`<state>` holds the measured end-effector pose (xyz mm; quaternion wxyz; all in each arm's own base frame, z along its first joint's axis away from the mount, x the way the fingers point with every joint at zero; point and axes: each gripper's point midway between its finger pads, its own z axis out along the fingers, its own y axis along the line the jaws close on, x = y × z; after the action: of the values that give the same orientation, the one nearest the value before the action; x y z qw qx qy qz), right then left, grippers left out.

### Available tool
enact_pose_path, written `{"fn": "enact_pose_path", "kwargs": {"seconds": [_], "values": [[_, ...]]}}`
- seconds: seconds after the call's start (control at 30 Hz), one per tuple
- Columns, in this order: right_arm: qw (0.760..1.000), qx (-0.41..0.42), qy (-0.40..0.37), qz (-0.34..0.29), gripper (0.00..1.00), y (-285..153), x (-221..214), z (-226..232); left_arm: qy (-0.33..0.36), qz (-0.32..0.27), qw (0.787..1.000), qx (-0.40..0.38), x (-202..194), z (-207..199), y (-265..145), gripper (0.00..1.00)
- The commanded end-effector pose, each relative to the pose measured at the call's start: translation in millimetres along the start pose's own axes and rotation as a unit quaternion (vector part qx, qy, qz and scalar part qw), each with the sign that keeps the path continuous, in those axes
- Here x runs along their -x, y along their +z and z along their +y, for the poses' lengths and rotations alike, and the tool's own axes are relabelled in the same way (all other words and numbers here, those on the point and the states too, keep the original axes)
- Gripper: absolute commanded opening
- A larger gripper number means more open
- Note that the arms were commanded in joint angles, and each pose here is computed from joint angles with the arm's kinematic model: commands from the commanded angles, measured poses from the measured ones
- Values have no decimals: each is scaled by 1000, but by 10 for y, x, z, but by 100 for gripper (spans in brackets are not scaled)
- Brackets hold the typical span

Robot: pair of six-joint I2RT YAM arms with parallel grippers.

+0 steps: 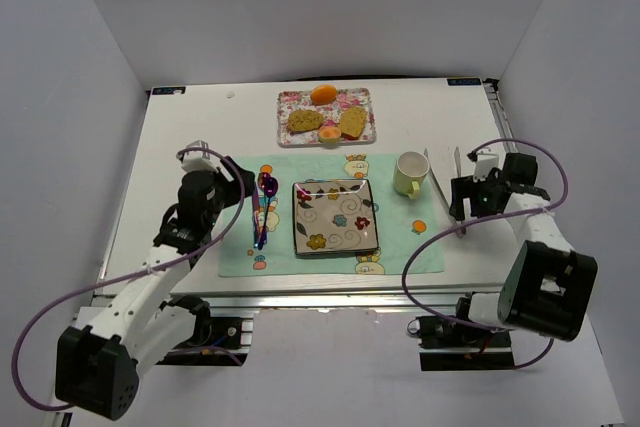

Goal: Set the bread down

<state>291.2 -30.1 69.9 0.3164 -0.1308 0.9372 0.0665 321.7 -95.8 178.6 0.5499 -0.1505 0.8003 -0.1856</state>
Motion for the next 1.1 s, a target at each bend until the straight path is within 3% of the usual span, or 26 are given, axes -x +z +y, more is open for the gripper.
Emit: {"fn": "enact_pose_path", "kwargs": {"seconds": [0.0, 0.33, 0.43, 0.57, 0.67, 0.7, 0.8, 0.97, 1.07], "values": [[1000, 28, 6, -4, 89, 150, 56, 24, -22, -24, 999, 40, 46, 184, -120, 96], [999, -5, 40, 14, 90, 779, 289, -83, -15, -13, 999, 50, -2, 224, -100, 98], [997, -54, 39, 31, 84, 916, 317, -184, -15, -13, 999, 49, 15, 206, -83, 98], [989, -116, 53, 78, 65, 1005, 228, -418, -16, -17, 998, 52, 60, 199, -91, 98], [987, -123, 51, 89, 43, 1020, 155, -460, -15, -20, 998, 52, 72, 201, -108, 98], [988, -122, 47, 86, 30, 1004, 172, -459, -15, -19, 998, 52, 64, 202, -114, 97], [992, -101, 40, 61, 12, 948, 334, -401, -17, -21, 998, 49, 74, 190, -110, 95], [998, 16, -38, -38, 11, 620, 1121, -49, -17, -25, 999, 29, 155, 78, -79, 93], [988, 42, -100, -111, 23, 341, 1779, 116, -15, -28, 999, 21, 215, 13, -43, 92]]}}
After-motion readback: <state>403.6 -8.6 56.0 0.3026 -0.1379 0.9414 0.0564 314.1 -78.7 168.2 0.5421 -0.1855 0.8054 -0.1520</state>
